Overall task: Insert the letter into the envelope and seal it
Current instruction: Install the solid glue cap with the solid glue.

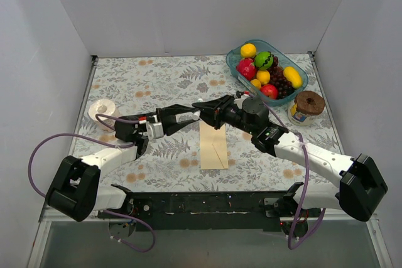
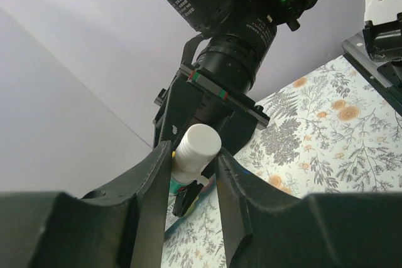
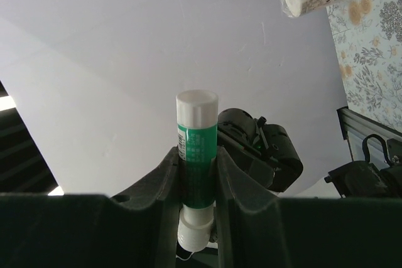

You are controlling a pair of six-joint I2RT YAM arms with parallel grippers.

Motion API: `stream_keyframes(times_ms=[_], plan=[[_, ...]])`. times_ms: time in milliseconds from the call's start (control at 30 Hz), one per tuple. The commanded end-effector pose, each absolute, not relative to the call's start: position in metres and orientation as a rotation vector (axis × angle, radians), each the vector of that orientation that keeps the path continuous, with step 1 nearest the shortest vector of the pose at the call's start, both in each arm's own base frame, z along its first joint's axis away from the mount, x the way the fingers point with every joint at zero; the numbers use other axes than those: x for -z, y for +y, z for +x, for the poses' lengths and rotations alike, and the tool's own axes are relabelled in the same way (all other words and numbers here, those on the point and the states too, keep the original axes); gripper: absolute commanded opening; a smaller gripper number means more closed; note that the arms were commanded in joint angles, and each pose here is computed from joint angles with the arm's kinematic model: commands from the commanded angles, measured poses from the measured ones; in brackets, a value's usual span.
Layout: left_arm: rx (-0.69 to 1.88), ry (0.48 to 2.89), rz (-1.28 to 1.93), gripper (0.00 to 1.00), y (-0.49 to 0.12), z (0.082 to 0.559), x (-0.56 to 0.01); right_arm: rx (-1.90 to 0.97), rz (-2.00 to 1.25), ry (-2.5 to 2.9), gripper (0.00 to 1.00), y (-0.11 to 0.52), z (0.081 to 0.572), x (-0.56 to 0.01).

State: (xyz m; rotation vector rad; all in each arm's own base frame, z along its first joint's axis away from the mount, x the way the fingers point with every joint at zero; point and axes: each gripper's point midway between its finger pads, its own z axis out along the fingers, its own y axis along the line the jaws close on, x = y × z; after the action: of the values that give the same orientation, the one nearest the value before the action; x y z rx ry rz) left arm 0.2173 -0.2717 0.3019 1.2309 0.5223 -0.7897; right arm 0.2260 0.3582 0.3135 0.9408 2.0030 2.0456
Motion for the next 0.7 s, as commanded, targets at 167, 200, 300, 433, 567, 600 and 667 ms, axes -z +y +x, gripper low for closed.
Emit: stream_keyframes(times_ms=[167, 200, 300, 433, 567, 600, 667], plan=[[0.693, 0.284, 1.255, 0.5, -0.26, 0.184, -0.299, -2.93, 0.431, 1.286, 0.01, 0.282, 0.124, -0.54], [0.689, 0.284, 1.246, 0.57, -0.259, 0.184, -0.301, -2.93, 0.432, 1.285, 0.01, 0.282, 0.124, -0.54], [0.692, 0.293, 1.244, 0.59, -0.26, 0.186, -0.301, -2.923, 0.45, 1.294, 0.01, 0.283, 0.126, -0.537], [0.69, 0.31, 1.204, 0.96, -0.259, 0.191, -0.308, -2.921, 0.476, 1.298, 0.01, 0.283, 0.128, -0.532], [0.678, 0.339, 1.124, 0.98, -0.255, 0.198, -0.323, -2.917, 0.49, 1.305, 0.01, 0.284, 0.129, -0.529], [0.672, 0.344, 1.108, 0.98, -0.254, 0.2, -0.325, -2.916, 0.495, 1.312, 0.01, 0.284, 0.13, -0.527], [0.657, 0.359, 1.054, 0.98, -0.25, 0.206, -0.333, -2.914, 0.504, 1.315, 0.01, 0.285, 0.131, -0.525]])
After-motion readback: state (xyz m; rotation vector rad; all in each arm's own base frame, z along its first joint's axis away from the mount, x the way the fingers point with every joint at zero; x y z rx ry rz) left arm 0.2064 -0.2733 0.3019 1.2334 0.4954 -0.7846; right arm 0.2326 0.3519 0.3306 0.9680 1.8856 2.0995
